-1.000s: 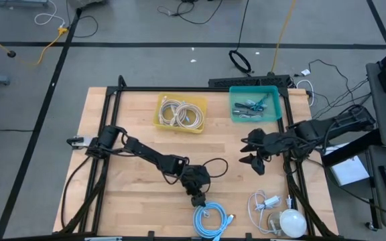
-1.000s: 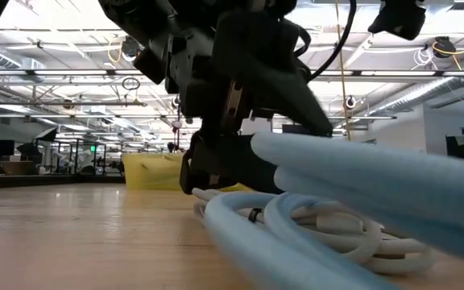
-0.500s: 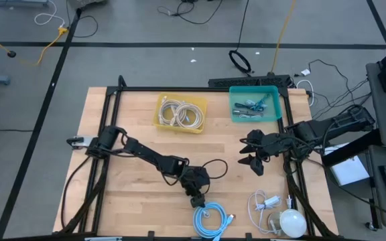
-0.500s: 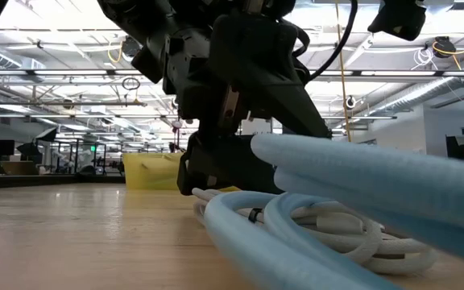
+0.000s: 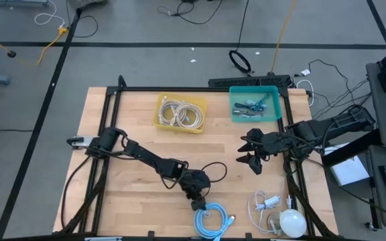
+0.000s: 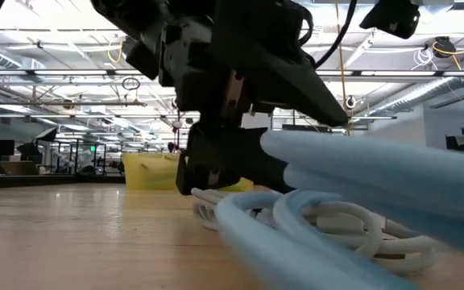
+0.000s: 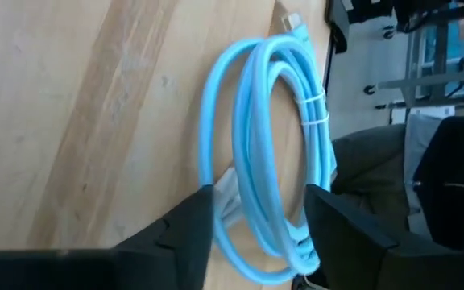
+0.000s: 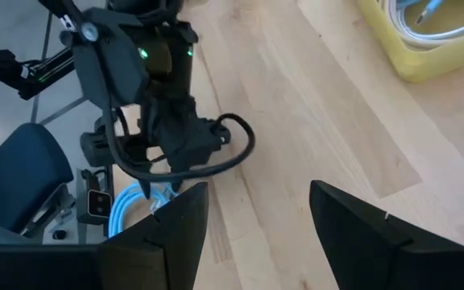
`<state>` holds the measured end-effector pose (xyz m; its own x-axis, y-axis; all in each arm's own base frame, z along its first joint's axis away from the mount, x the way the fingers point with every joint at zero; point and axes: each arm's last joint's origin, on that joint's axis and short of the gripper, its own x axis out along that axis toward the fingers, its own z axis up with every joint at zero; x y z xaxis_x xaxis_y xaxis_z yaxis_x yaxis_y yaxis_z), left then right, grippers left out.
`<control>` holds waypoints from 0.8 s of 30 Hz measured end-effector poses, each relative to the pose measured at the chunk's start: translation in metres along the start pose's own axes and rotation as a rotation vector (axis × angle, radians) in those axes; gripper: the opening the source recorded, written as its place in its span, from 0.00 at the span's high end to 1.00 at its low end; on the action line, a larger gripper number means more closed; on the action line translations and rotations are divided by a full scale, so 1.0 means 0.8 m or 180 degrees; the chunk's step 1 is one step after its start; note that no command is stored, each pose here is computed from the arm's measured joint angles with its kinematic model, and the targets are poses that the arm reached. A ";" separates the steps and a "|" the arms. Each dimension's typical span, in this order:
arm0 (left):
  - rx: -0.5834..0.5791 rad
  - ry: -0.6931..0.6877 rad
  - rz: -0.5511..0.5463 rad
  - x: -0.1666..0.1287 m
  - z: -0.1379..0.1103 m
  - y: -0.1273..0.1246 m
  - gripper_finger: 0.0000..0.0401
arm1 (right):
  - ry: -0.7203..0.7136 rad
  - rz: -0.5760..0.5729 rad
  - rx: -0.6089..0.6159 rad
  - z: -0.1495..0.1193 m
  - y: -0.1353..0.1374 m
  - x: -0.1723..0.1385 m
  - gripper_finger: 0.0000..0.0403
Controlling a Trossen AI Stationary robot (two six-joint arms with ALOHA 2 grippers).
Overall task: Pick & Place USB Port
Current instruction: Put the blue USB cable into the yellow bin
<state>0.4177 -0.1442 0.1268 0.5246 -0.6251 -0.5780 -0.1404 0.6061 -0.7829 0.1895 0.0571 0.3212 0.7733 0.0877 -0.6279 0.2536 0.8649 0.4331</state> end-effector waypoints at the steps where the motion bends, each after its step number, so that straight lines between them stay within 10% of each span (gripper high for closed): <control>1: -0.0023 -0.0004 -0.0010 0.001 0.000 0.001 0.55 | -0.0005 0.0005 0.0001 0.000 0.000 0.000 0.48; 9: -0.0108 0.0100 -0.0319 0.022 -0.003 0.008 0.95 | -0.0033 0.0033 0.0017 0.001 0.001 0.000 0.48; 24: -0.0108 -0.0032 -0.0465 0.000 0.015 -0.001 0.98 | -0.0097 0.0073 0.0015 0.003 0.003 0.000 0.48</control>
<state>0.4279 -0.1384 0.1303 0.5498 -0.7004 -0.4552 -0.0903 0.4920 -0.8659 0.1916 0.0578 0.3241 0.7962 0.0923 -0.5979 0.2383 0.8605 0.4502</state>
